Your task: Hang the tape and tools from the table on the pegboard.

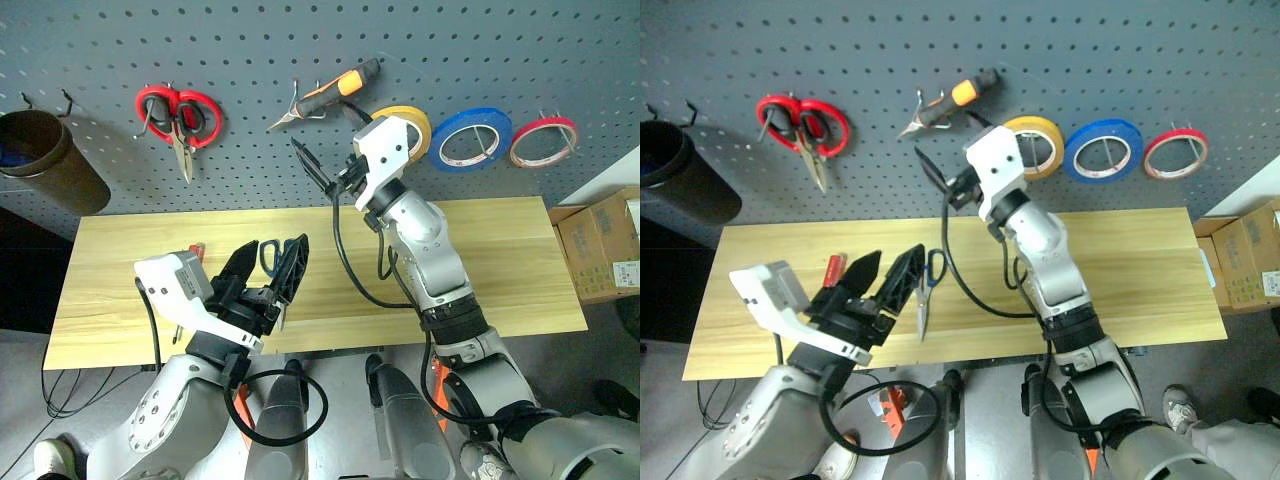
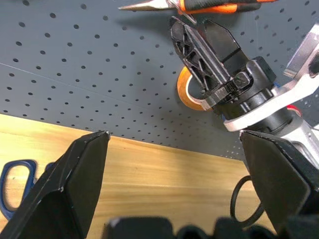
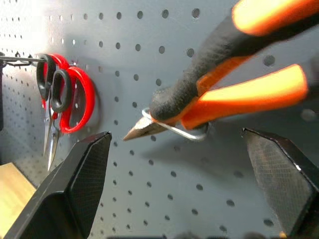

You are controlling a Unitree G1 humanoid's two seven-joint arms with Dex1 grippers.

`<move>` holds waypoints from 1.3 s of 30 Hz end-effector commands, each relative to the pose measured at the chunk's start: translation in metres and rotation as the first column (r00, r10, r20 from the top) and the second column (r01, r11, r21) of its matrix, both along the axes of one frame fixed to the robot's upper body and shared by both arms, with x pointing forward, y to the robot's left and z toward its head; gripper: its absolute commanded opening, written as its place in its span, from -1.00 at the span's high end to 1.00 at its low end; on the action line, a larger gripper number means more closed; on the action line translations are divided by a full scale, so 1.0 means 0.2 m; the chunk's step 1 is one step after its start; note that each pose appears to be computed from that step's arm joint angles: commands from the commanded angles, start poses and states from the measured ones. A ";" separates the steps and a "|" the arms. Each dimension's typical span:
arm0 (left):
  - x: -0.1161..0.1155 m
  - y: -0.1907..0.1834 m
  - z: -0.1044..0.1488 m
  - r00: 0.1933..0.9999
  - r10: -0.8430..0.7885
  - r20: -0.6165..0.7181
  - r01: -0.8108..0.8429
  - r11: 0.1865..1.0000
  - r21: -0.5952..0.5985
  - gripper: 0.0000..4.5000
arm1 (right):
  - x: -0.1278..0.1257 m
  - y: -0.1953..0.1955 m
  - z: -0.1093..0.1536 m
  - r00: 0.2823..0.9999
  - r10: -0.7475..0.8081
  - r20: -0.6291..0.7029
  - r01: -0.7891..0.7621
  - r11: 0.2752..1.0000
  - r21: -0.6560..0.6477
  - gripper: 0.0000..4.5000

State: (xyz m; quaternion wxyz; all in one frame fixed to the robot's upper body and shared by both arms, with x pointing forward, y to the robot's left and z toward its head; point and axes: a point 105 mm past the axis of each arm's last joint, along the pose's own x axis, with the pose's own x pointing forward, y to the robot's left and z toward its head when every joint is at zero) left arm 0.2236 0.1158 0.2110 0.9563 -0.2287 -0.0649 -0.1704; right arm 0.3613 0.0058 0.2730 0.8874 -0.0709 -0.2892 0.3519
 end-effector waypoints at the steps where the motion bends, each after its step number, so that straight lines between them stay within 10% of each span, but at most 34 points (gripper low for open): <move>1: -0.03 -0.01 0.04 0.999 -0.006 0.038 0.005 1.000 0.013 -1.00 | -0.10 -0.02 0.06 0.998 0.060 0.021 -0.061 0.998 0.018 -0.99; 11: -0.02 0.03 -0.24 0.981 0.186 -0.055 -0.154 0.919 0.363 -1.00 | -0.27 -0.17 -0.06 0.964 0.186 -0.188 -0.203 0.977 -0.073 -0.99; 25: 0.27 0.09 -0.53 0.907 0.384 -0.172 -0.231 0.797 0.558 -1.00 | -0.55 -0.23 -0.29 0.776 0.420 -0.471 -0.536 0.832 -0.143 -0.99; 39: 0.35 0.19 -0.79 0.799 0.479 -0.365 -0.185 0.772 0.609 -1.00 | -0.61 -0.22 -0.36 0.758 0.448 -0.474 -0.594 0.775 -0.217 -0.99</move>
